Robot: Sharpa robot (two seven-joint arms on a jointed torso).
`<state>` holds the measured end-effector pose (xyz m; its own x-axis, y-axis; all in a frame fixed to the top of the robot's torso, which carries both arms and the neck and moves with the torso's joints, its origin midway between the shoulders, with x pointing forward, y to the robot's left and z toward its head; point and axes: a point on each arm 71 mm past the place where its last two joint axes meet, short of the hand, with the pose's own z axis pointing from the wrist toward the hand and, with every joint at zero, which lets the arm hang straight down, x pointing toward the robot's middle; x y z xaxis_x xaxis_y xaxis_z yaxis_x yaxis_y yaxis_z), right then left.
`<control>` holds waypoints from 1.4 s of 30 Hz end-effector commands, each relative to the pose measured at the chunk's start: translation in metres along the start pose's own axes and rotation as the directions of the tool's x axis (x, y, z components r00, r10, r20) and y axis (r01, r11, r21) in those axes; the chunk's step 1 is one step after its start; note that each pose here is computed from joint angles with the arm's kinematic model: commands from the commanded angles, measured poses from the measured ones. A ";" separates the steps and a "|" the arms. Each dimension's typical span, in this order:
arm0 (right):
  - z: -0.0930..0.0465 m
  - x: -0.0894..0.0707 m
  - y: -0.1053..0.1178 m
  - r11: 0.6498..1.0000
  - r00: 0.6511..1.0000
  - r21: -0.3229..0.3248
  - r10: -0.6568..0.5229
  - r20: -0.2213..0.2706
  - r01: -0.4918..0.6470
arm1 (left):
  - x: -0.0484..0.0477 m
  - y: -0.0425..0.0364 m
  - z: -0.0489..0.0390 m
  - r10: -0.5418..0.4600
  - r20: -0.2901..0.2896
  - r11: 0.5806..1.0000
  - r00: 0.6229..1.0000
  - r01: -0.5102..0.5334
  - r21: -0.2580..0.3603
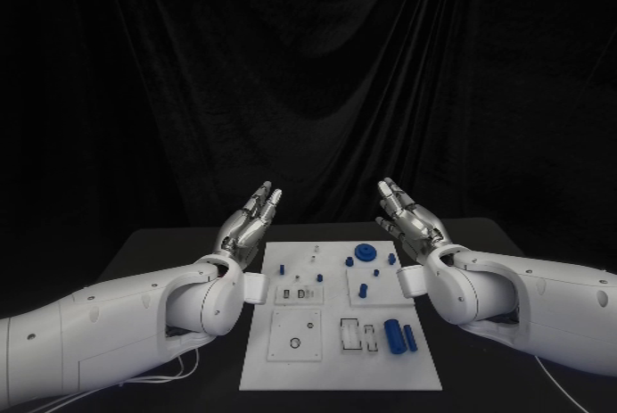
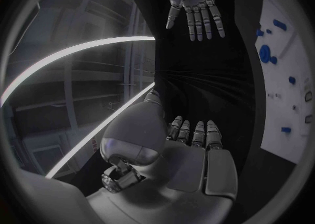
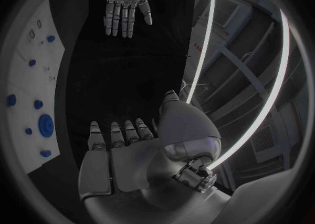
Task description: Assemble the parts on the task board
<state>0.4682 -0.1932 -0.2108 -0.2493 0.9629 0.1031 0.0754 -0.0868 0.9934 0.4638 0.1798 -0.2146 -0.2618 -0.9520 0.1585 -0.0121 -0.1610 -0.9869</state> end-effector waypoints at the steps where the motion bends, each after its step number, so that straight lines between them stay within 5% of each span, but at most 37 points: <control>1: 0.000 0.006 0.001 0.990 0.986 0.059 0.131 -0.105 -0.125 | 0.0084 -0.0106 0.0008 -0.185 -0.129 0.978 0.974 0.195 0.070; 11: 0.000 0.006 0.002 0.988 0.982 0.069 0.146 -0.124 -0.138 | 0.0104 -0.0157 0.0007 -0.254 -0.189 0.958 0.948 0.273 0.082; 12: 0.001 -0.006 0.003 0.991 0.979 0.056 0.132 -0.156 -0.124 | -0.0079 -0.0200 0.0039 -0.159 -0.248 0.966 0.956 0.202 0.160; 31: -0.004 -0.028 0.011 1.000 0.971 0.011 0.014 -0.238 -0.011 | -0.0274 -0.0258 0.0024 0.065 -0.280 0.963 0.958 0.013 0.268; 42: -0.003 -0.046 0.038 0.978 0.956 -0.079 -0.204 -0.210 0.191 | -0.0345 -0.0281 -0.0012 0.183 -0.286 0.946 0.941 -0.089 0.313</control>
<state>0.4783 -0.2415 -0.1808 -0.4429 0.8963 0.0230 0.0016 -0.0248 0.9997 0.4757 0.2173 -0.2045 -0.5119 -0.8586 0.0282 0.1474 -0.1202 -0.9817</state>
